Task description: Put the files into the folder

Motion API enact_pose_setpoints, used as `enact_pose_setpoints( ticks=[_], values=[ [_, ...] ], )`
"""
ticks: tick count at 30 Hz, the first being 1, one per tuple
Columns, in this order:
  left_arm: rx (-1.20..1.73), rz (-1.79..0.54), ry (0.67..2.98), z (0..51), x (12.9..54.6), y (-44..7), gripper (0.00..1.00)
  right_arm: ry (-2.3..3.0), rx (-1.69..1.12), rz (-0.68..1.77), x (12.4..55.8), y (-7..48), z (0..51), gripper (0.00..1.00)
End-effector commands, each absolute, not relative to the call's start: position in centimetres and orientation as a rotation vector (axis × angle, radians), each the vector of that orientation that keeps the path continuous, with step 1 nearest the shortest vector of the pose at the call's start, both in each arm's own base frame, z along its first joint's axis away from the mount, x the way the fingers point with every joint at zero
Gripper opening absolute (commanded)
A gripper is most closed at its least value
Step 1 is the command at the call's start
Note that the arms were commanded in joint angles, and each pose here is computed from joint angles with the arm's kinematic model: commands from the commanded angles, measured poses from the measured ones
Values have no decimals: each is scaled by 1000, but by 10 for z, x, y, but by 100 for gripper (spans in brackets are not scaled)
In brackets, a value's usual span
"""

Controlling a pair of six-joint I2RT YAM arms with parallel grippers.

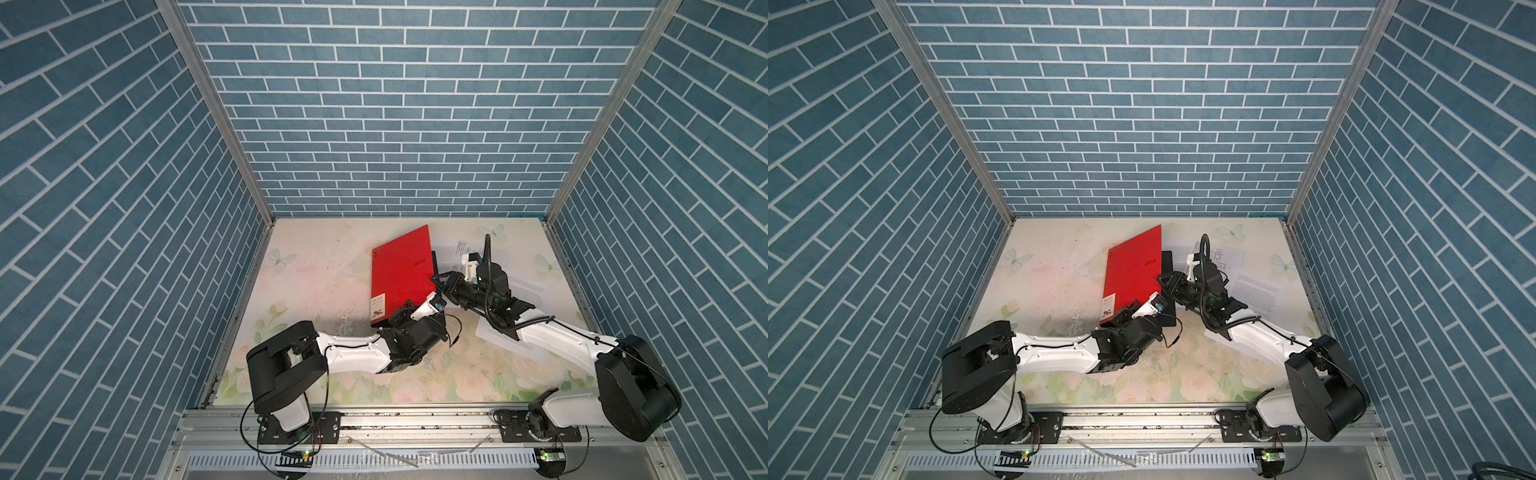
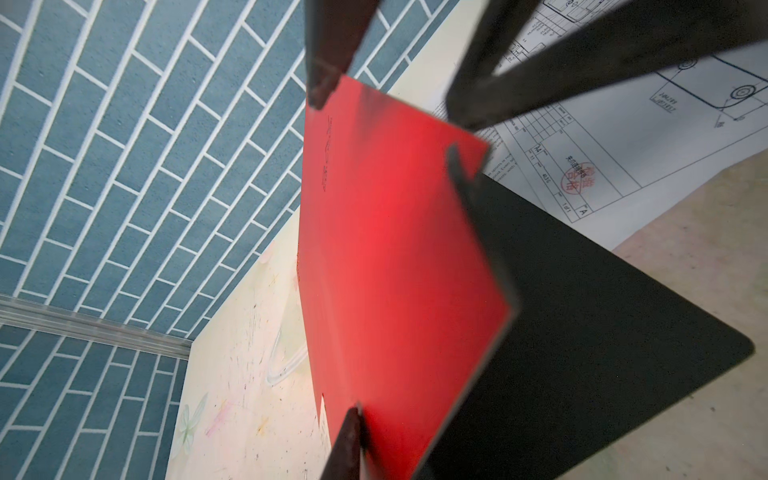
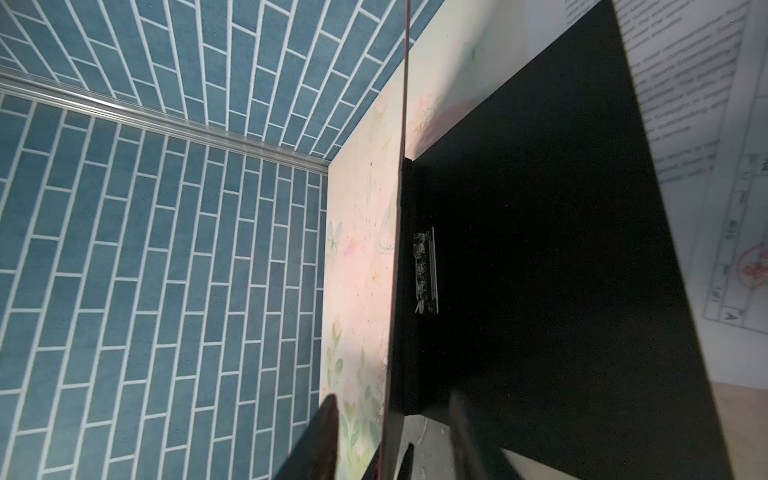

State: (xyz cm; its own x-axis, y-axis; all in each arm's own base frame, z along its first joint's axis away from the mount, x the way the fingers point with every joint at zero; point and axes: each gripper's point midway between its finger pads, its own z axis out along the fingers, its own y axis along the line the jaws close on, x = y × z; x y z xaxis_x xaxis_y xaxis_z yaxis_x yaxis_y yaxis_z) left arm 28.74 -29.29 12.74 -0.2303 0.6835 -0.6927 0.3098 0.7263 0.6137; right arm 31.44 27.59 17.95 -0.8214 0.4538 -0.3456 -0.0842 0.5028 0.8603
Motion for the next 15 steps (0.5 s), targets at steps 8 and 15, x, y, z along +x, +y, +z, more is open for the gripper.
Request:
enact_pose_setpoints(
  ticks=[8, 15],
  values=[
    [541, 199, 1886, 152, 279, -282, 15, 2193, 365, 1135, 316, 250, 155, 60],
    [372, 2, 1863, 167, 273, -279, 14, 2240, 373, 1219, 323, 272, 124, 56]
  ],
)
